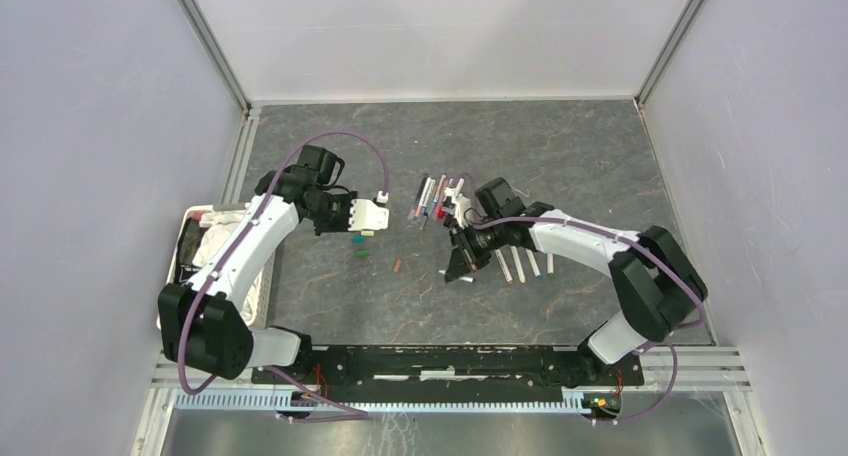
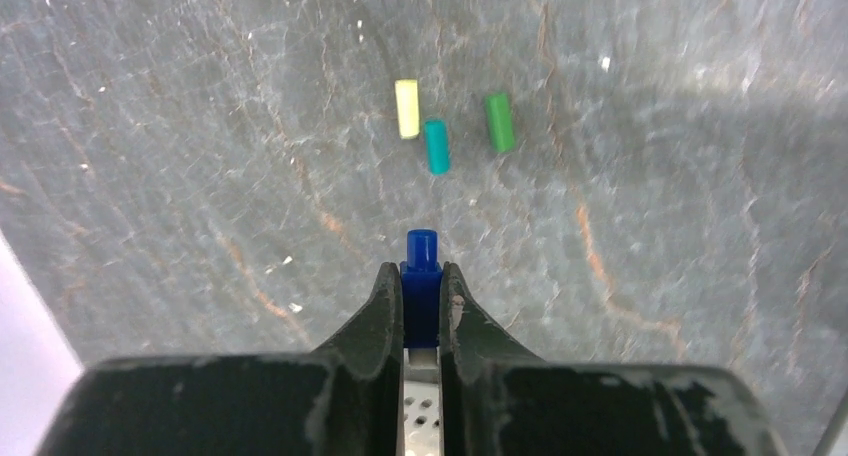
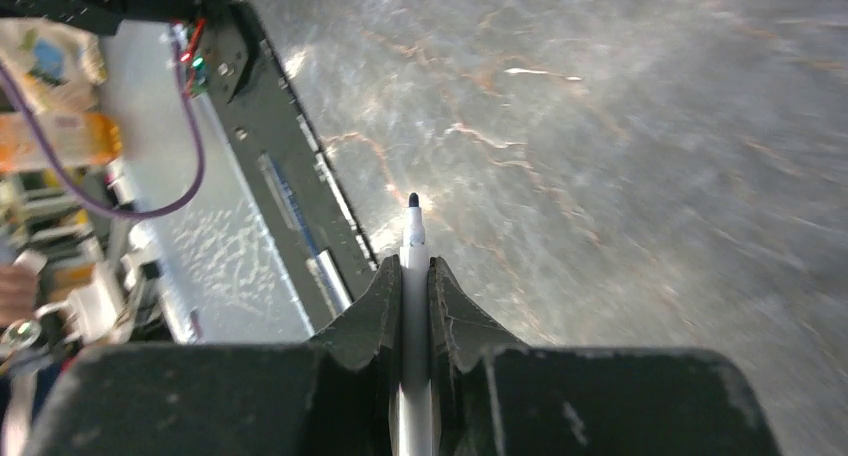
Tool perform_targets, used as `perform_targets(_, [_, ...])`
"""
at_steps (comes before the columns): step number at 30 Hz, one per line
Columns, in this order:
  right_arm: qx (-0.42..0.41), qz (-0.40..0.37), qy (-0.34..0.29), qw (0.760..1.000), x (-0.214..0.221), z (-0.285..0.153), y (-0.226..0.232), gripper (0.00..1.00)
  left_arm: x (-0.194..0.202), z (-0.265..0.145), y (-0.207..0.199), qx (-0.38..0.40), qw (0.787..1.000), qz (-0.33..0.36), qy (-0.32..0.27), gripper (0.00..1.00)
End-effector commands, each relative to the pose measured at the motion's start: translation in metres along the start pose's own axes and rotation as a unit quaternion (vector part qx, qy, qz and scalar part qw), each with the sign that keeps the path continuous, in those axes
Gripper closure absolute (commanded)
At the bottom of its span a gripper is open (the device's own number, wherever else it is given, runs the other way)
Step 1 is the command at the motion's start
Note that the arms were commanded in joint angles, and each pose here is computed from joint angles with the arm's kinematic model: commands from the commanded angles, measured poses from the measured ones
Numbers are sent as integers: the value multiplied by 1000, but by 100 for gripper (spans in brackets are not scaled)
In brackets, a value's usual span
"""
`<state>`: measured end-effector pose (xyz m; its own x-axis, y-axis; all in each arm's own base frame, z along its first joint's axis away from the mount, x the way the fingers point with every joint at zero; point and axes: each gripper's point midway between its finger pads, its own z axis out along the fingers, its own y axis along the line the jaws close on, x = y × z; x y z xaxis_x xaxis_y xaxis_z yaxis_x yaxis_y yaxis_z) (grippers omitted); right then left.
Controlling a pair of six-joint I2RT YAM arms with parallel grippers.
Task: Open the pen caps
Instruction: Place the pen cap at the center of the board.
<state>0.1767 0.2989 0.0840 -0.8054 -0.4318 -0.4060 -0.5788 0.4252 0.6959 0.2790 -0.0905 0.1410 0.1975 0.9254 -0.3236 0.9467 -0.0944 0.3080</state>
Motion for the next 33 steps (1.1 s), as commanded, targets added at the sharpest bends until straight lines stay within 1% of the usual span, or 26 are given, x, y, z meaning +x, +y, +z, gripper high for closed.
perform_targets(1, [119, -41, -82, 989, -35, -41, -21, 100, -26, 15, -3, 3, 995, -71, -77, 98])
perform_targets(2, [162, -37, -101, 981, -40, -52, -33, 100, -28, 21, -3, 3, 992, -88, -87, 97])
perform_targets(5, [257, -11, -153, 954, -45, -85, -61, 100, -29, 41, -4, 1, 986, -129, -103, 96])
perform_targets(7, [295, 14, -185, 937, -44, -106, -76, 100, -31, 55, -6, 9, 984, -143, -109, 96])
perform_targets(10, [374, 49, -221, 899, -37, -139, -101, 100, -30, 74, -12, 20, 983, -156, -99, 95])
perform_targets(12, [413, 70, -241, 875, -31, -156, -116, 100, -27, 86, -16, 26, 983, -163, -87, 95])
perform_targets(15, [450, 84, -261, 850, -24, -171, -129, 100, -21, 102, -22, 36, 982, -171, -71, 95])
perform_targets(18, [471, 94, -277, 832, -20, -178, -140, 100, -10, 113, -22, 29, 981, -184, -48, 93])
perform_targets(20, [479, 98, -281, 826, -18, -179, -146, 100, -7, 117, -21, 26, 980, -191, -41, 86])
perform_targets(22, [484, 103, -281, 822, -14, -175, -153, 100, -8, 118, -21, 29, 978, -200, -42, 75])
perform_targets(25, [494, 108, -283, 815, -11, -173, -163, 98, -12, 116, -23, 34, 977, -204, -53, 63])
perform_targets(30, [516, 117, -271, 804, -3, -171, -178, 96, -28, 100, -15, 29, 972, -219, -78, 49])
perform_targets(32, [526, 113, -271, 798, 1, -171, -183, 93, -37, 89, -7, 25, 968, -231, -90, 46])
perform_targets(33, [530, 112, -274, 794, 2, -172, -185, 92, -42, 82, -2, 22, 967, -235, -99, 36])
